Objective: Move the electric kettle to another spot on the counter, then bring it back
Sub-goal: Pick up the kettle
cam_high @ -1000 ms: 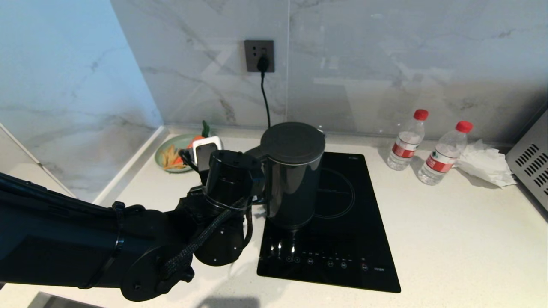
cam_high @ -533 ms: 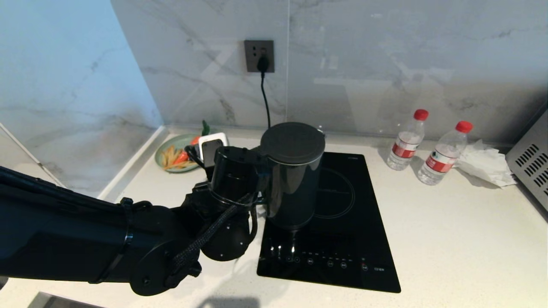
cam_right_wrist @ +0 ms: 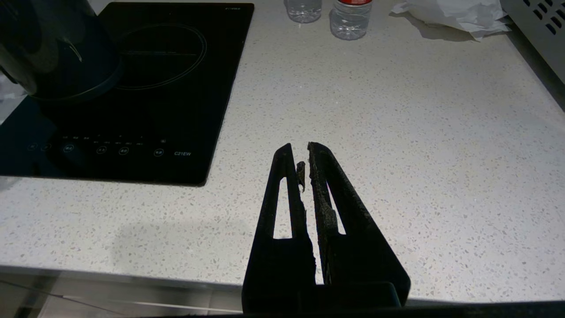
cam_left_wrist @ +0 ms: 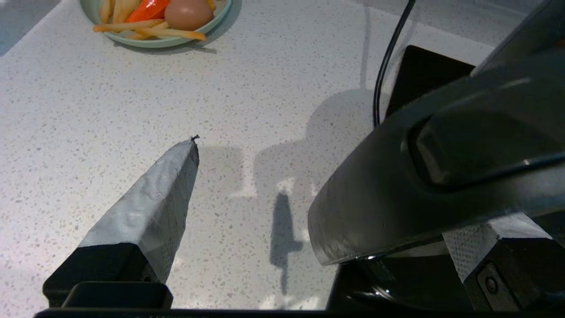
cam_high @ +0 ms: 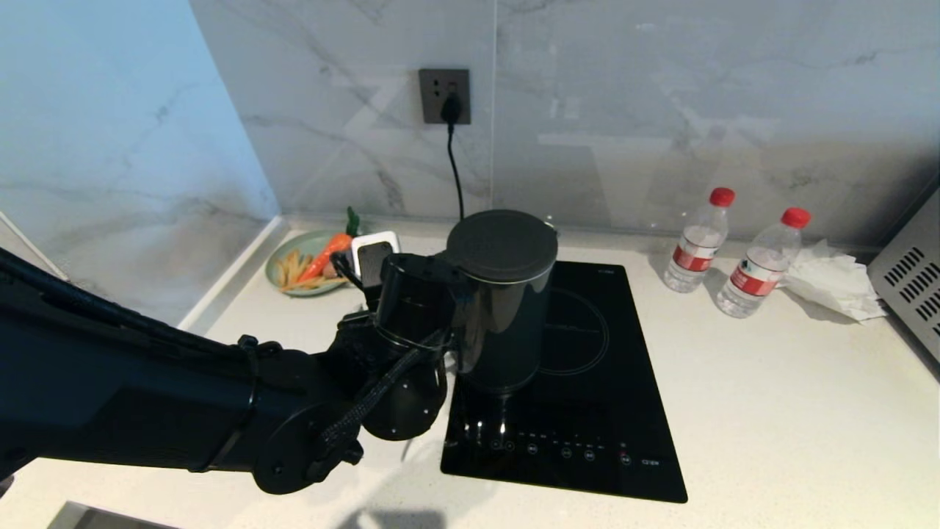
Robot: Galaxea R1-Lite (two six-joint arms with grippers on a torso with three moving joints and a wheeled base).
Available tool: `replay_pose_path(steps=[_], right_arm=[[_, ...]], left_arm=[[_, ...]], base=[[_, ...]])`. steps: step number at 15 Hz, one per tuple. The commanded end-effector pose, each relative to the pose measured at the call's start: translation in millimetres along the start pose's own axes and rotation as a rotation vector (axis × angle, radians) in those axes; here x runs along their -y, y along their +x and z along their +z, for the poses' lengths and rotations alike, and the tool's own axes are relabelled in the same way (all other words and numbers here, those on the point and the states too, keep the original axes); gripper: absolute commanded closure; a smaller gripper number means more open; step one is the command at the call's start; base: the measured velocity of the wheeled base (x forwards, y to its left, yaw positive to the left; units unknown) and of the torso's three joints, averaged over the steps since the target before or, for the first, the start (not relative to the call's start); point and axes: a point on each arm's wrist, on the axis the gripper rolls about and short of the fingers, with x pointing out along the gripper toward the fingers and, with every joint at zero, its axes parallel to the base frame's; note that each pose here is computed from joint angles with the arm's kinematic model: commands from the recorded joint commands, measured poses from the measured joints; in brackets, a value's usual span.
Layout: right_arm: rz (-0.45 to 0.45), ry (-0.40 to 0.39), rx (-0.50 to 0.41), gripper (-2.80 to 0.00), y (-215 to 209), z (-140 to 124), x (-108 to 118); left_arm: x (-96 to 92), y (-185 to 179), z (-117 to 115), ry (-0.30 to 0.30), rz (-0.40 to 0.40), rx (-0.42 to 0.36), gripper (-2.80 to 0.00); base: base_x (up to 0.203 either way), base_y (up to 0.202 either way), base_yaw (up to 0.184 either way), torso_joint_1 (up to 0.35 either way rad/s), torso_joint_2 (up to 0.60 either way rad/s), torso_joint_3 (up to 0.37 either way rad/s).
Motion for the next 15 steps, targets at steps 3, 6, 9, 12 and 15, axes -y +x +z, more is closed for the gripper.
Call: replay_pose_path(steps=[3,6,9,12,15], right_arm=[[0.002,0.0,0.001,0.0,0,0,0],[0.001,0.0,-0.001,0.0,0,0,0],[0.001,0.0,0.001,0.0,0,0,0],[0.0,0.0,0.0,0.0,0,0,0],[-0.001,0.0,0.001,0.0,0,0,0]], left_arm=[[-1.0,8,-2,-0.001,0.023,0.002,-2.8],[-1.6,13,1,-0.011,0.034,0.009,-2.8],[-1.9,15,3,-0.017,0.036,0.013,-2.8],[-2.1,15,4,-0.02,0.036,0.015,0.0],[-1.9,15,7,-0.028,0.036,0.02,0.0]], base=[[0.0,0.0,0.0,0.0,0.0,0.0],[0.0,0.0,0.0,0.0,0.0,0.0],[0.0,0.0,0.0,0.0,0.0,0.0],[0.0,0.0,0.0,0.0,0.0,0.0],[0.0,0.0,0.0,0.0,0.0,0.0]])
